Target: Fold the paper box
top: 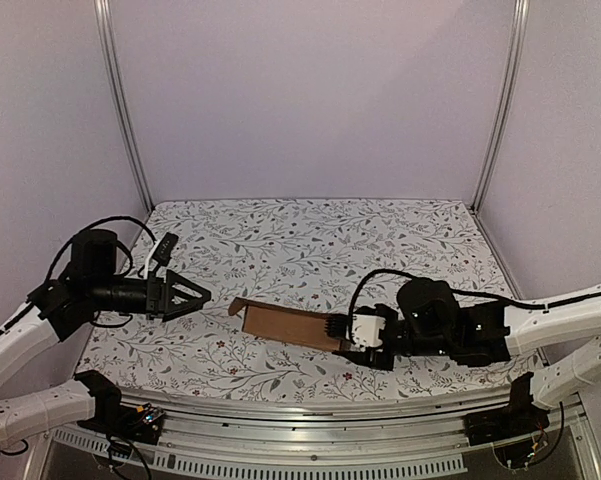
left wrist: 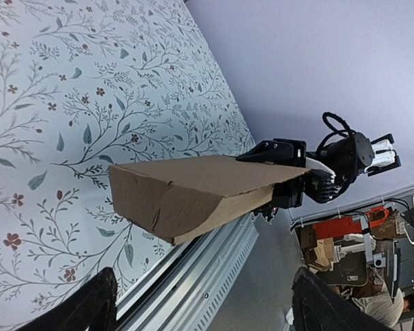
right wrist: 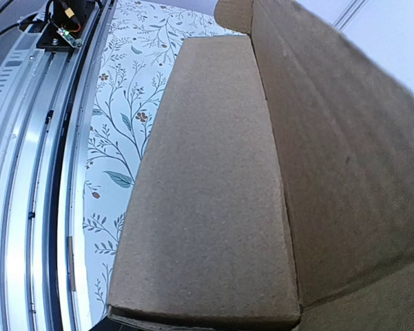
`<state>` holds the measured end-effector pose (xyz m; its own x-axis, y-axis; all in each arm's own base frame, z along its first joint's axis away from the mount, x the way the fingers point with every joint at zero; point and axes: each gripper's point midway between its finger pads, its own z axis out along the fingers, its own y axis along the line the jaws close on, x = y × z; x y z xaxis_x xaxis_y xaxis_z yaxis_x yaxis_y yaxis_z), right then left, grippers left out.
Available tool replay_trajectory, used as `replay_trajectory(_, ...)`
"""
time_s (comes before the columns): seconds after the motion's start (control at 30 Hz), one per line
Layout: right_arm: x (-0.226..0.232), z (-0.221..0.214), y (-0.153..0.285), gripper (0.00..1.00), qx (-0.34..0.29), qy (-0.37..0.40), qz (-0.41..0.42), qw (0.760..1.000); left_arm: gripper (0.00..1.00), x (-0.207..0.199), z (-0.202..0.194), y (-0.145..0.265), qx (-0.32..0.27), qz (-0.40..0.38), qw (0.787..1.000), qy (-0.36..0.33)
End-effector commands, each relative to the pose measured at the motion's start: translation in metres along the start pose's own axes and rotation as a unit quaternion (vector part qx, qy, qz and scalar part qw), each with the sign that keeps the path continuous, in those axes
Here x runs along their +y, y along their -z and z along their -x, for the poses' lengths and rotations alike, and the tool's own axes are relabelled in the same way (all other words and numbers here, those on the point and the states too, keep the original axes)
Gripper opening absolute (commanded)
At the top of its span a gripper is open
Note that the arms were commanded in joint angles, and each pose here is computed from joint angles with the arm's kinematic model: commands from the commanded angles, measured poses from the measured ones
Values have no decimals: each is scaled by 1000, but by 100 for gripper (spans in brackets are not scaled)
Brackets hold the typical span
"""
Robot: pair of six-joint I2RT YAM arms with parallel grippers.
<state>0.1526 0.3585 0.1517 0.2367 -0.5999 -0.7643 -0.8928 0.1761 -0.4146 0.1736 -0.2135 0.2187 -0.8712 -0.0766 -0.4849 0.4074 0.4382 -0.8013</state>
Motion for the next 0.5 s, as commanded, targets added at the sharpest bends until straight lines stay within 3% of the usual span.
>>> replay_trajectory(0.0,13,9,-6,37,-24,-138,105,985,83,-8,13,7,-34,7,999,-42)
replay_trajectory(0.13,19,7,-18,36,-17,-162,141,977,72,-6,15,-1,-33,23,998,-55)
replay_trajectory(0.23,21,-1,-30,35,-1,-179,153,972,57,-1,13,-13,-17,42,997,-66)
replay_trajectory(0.47,30,-15,-45,33,21,-189,164,968,33,39,18,-18,-22,173,981,-81)
